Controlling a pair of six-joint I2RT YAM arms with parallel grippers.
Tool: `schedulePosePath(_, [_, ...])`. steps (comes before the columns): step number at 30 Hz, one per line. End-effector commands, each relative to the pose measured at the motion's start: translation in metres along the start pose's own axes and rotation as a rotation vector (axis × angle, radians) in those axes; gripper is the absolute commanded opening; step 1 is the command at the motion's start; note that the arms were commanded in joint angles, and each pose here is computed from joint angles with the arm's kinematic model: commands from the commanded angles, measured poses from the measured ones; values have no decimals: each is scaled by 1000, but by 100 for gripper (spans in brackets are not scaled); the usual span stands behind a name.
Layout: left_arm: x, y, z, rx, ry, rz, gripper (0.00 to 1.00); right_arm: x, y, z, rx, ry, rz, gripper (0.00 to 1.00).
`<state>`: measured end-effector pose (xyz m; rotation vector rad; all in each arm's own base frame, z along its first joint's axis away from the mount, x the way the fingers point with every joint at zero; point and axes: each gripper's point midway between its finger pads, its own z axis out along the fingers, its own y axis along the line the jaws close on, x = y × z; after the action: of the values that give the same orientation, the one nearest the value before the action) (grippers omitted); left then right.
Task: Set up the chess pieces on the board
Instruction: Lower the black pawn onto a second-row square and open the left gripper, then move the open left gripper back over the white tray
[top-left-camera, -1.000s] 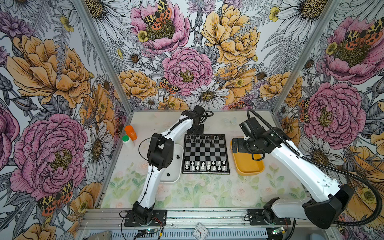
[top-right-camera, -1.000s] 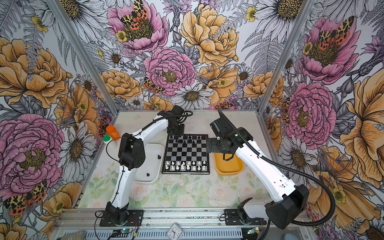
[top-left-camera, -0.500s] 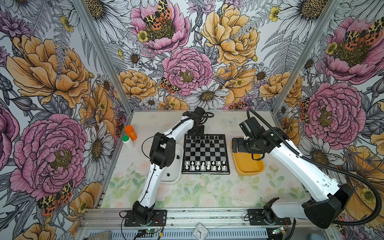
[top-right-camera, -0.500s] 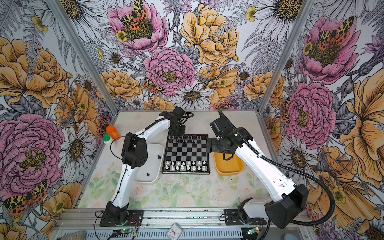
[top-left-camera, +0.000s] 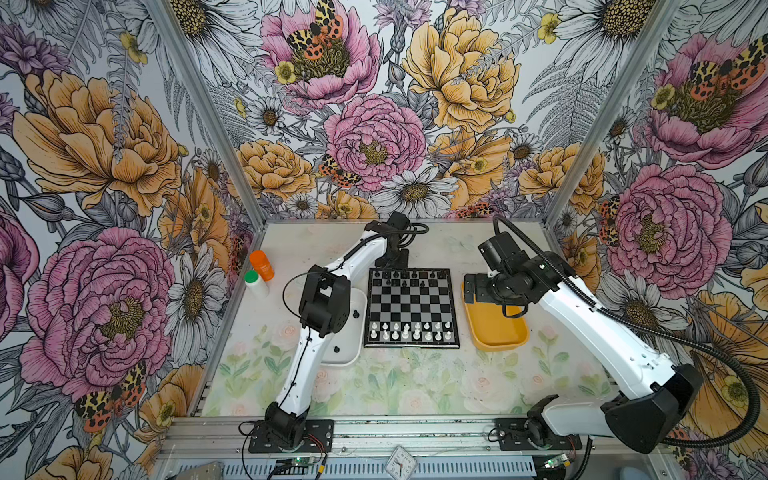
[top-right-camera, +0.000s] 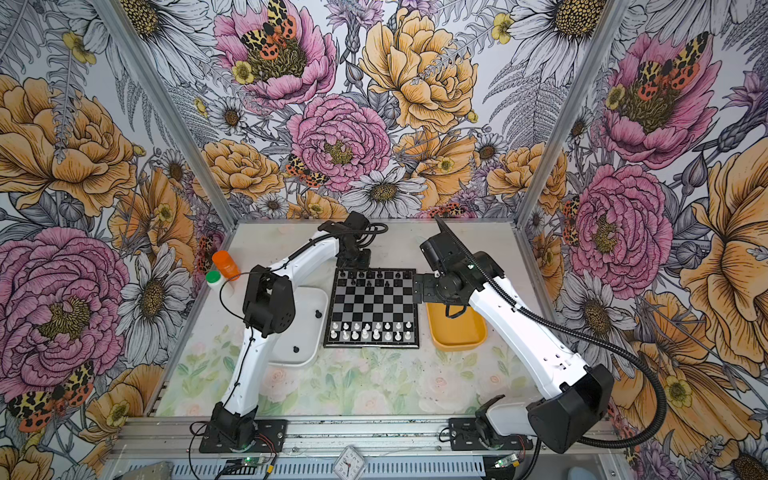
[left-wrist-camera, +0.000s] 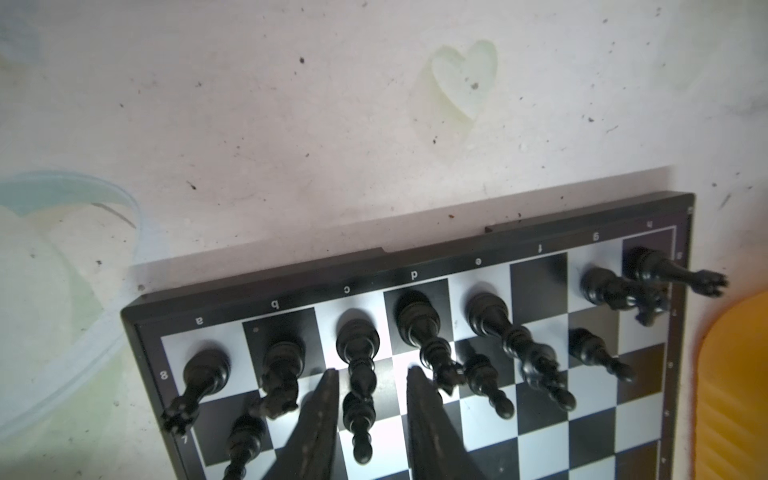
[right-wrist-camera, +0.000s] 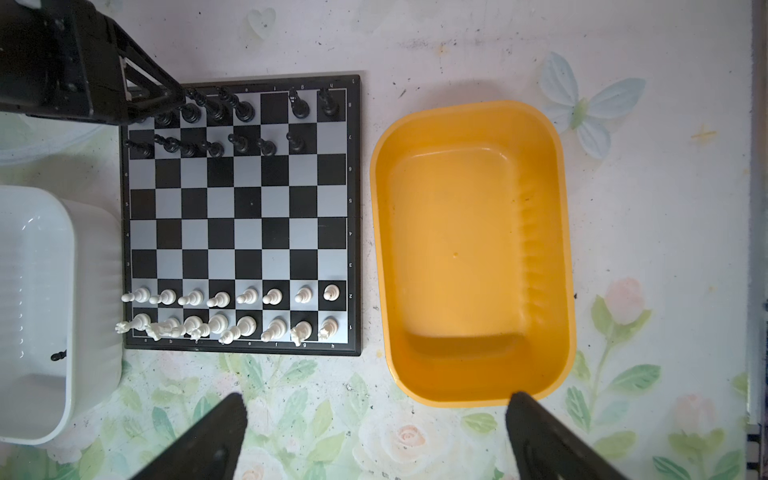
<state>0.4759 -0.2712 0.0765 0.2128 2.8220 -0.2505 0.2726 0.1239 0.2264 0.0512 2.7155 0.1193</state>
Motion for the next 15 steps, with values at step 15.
schedulePosePath(15, [-45,16,-112,-25,-228,-43,36,-23,9,-6,-12,-43,-5,100])
